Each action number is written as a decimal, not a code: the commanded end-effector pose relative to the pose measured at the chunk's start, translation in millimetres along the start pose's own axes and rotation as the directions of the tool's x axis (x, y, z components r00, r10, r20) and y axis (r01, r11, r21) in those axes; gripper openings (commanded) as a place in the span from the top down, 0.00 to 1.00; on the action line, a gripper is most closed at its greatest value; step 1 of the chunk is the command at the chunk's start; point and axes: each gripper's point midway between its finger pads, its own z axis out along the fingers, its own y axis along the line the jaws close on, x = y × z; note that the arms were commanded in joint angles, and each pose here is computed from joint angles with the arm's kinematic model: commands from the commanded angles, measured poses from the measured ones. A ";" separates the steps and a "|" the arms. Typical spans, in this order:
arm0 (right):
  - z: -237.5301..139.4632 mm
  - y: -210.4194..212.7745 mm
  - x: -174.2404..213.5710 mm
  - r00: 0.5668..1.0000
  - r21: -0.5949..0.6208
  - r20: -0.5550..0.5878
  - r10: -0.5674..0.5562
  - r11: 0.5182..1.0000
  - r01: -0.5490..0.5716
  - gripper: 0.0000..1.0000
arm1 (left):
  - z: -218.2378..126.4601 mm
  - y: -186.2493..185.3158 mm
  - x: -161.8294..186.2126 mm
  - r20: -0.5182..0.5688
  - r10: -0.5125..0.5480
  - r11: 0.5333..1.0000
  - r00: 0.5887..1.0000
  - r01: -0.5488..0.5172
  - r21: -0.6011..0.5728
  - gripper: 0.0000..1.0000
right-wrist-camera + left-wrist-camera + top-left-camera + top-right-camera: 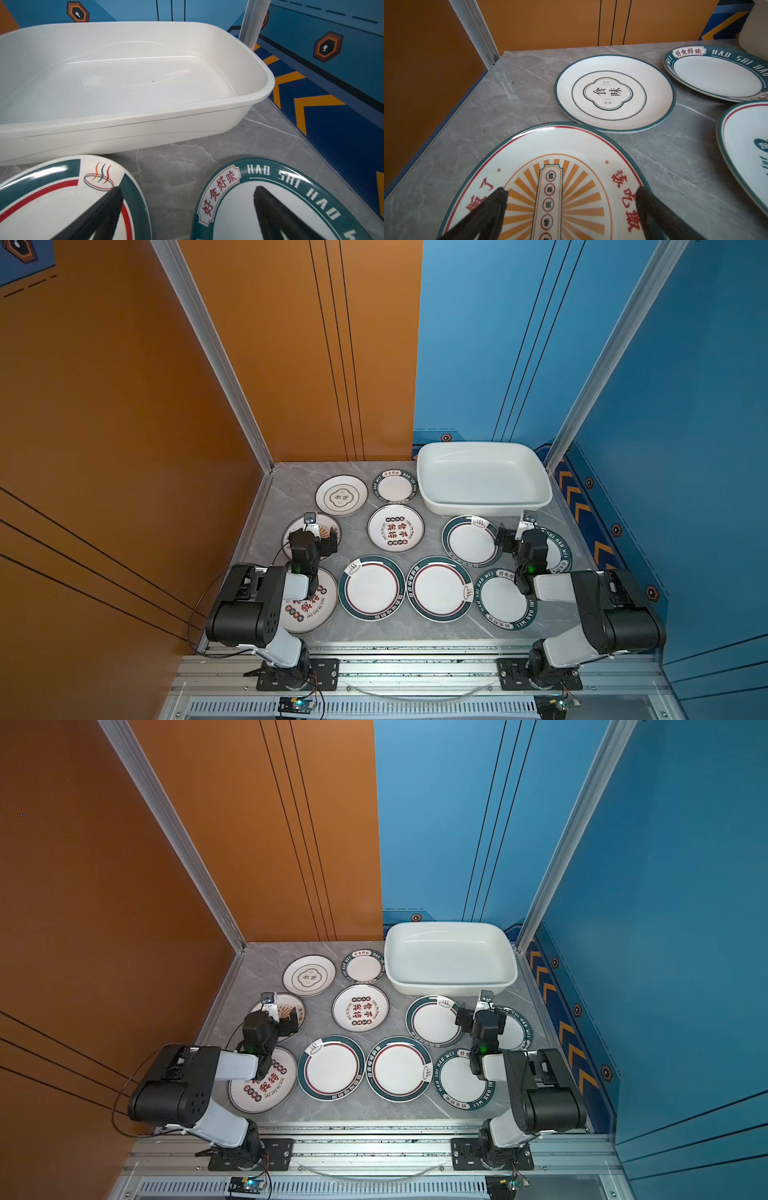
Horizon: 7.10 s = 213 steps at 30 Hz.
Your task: Place the plates into the plastic bin on the countertop
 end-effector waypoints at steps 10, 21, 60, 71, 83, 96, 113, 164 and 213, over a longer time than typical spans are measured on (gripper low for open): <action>2.8 -1.3 1.6 1.000 0.004 -0.014 0.010 1.000 -0.010 0.00 | 2.0 1.6 -8.2 0.015 0.008 1.000 1.000 -0.008 -0.017 0.02; 2.9 -1.8 1.4 1.000 -0.003 -0.014 0.017 1.000 -0.017 0.00 | 2.4 1.9 -7.9 0.014 0.006 1.000 1.000 -0.006 -0.015 0.02; -70.1 3.1 -67.0 0.902 -0.057 -0.187 0.389 0.913 -0.405 0.00 | -87.1 -47.0 -88.4 -0.060 -0.326 0.927 0.944 0.331 0.176 0.02; -104.3 47.9 -34.5 0.901 -0.183 -0.275 0.335 0.902 -0.391 0.01 | -77.0 -107.0 -68.7 -0.337 -0.423 0.788 0.841 0.525 0.322 0.02; -91.8 56.5 -30.8 0.898 -0.166 -0.319 0.303 0.915 -0.367 0.01 | -26.8 -138.2 -40.8 -0.516 -0.428 0.742 0.742 0.614 0.269 0.28; -75.8 65.4 -16.6 0.881 -0.149 -0.373 0.290 0.919 -0.365 0.01 | 8.8 -167.7 9.4 -0.689 -0.366 0.725 0.626 0.656 0.211 0.46; -59.3 84.8 -10.2 0.861 -0.156 -0.418 0.289 0.911 -0.381 0.02 | 21.6 -177.7 37.5 -0.722 -0.364 0.699 0.589 0.685 0.206 0.62; -107.4 235.9 -44.3 0.843 -0.685 -0.527 0.106 0.533 -0.496 0.01 | -44.0 -176.4 -79.3 -0.696 -0.421 0.429 0.581 0.804 0.412 1.00; -8.7 215.1 -169.6 0.788 -0.561 -0.514 0.340 0.562 -0.608 1.00 | -92.0 -150.2 -79.3 -0.584 -0.346 0.598 0.734 0.652 0.465 0.21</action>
